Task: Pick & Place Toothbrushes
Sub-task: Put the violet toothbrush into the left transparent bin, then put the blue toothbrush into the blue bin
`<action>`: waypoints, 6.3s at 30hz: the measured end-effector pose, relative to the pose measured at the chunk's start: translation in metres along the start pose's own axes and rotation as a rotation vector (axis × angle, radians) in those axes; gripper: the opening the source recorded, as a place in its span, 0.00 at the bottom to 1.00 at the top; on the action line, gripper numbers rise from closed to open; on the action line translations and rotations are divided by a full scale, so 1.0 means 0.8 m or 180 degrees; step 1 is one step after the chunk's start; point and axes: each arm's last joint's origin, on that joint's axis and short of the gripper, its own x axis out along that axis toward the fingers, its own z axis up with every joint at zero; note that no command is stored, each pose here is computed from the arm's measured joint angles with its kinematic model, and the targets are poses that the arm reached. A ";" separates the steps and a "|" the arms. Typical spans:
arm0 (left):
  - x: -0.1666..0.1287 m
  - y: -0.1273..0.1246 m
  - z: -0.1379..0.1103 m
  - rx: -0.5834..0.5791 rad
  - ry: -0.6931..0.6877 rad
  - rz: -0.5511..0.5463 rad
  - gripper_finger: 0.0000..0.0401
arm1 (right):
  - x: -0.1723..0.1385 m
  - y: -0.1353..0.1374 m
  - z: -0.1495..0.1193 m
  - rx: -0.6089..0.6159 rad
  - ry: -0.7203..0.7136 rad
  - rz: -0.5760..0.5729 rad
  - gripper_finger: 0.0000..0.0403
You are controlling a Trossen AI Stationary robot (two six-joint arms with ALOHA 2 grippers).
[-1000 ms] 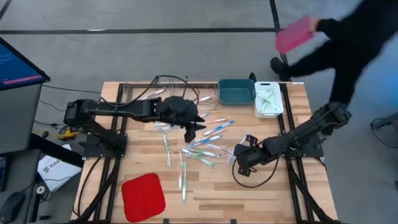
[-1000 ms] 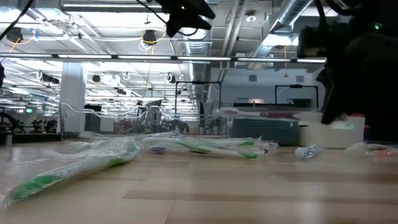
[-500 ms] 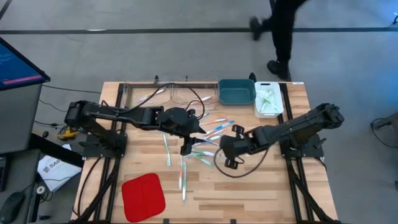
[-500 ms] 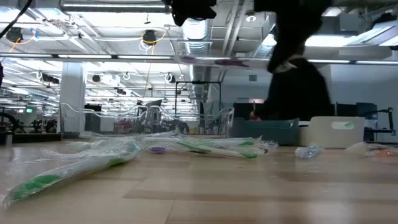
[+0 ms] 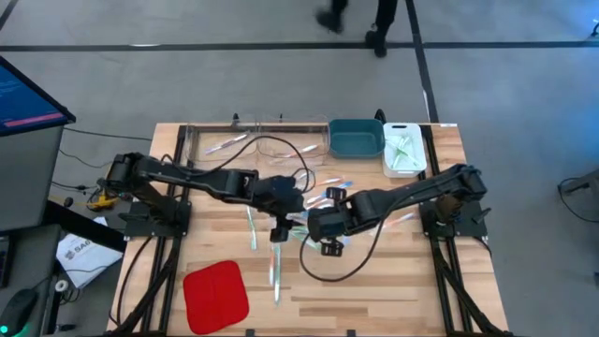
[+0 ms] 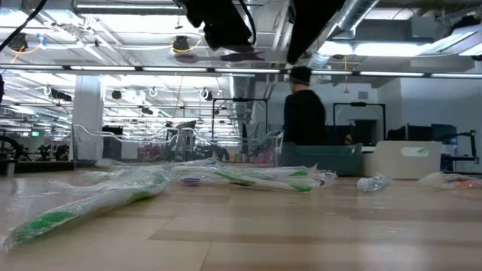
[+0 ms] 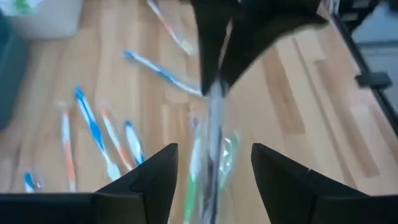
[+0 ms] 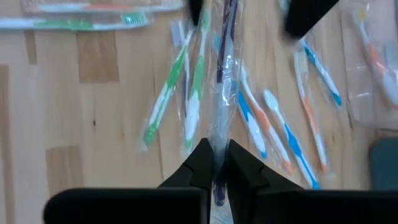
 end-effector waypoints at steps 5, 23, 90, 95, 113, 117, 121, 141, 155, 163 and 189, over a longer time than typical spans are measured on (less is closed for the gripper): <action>0.000 -0.006 -0.006 0.0047 0.0157 -0.0035 0.49 | 0.000 -0.002 0.000 0.0000 0.0040 -0.0034 0.04; 0.016 -0.003 -0.018 0.0130 0.0427 0.0056 0.45 | 0.000 -0.003 0.000 0.0011 0.0039 -0.0038 0.05; -0.179 0.224 -0.081 -0.1736 0.0170 0.1703 0.04 | -0.065 -0.080 -0.105 0.0390 -0.1199 -0.0363 0.67; -0.190 0.263 -0.121 -0.2148 0.0194 0.1673 0.04 | -0.093 -0.114 -0.112 0.0623 -0.1795 -0.0381 0.67; -0.129 0.263 -0.278 -0.2602 0.0716 0.1760 0.04 | -0.143 -0.148 -0.112 0.0908 -0.2936 0.0026 0.67; -0.129 0.264 -0.293 -0.2716 0.0732 0.1872 0.04 | -0.138 -0.151 -0.109 0.0989 -0.2902 0.0002 0.67; -0.130 0.263 -0.305 -0.2768 0.0850 0.2011 0.10 | -0.137 -0.158 -0.109 0.1051 -0.2907 -0.0062 0.67; -0.137 0.267 -0.292 -0.2948 0.0469 0.2263 0.42 | -0.125 -0.171 -0.095 0.1129 -0.2964 -0.0213 0.67; -0.185 0.225 -0.190 -0.2351 -0.1243 0.2084 0.45 | -0.128 -0.174 -0.093 0.1086 -0.3046 -0.0266 0.67; -0.169 0.183 -0.157 -0.2081 -0.1388 0.1563 0.44 | -0.128 -0.173 -0.093 0.1036 -0.3053 -0.0284 0.67; -0.104 0.095 -0.124 -0.1268 -0.0931 0.0528 0.44 | -0.126 -0.131 -0.089 0.1544 -0.2964 0.0457 0.67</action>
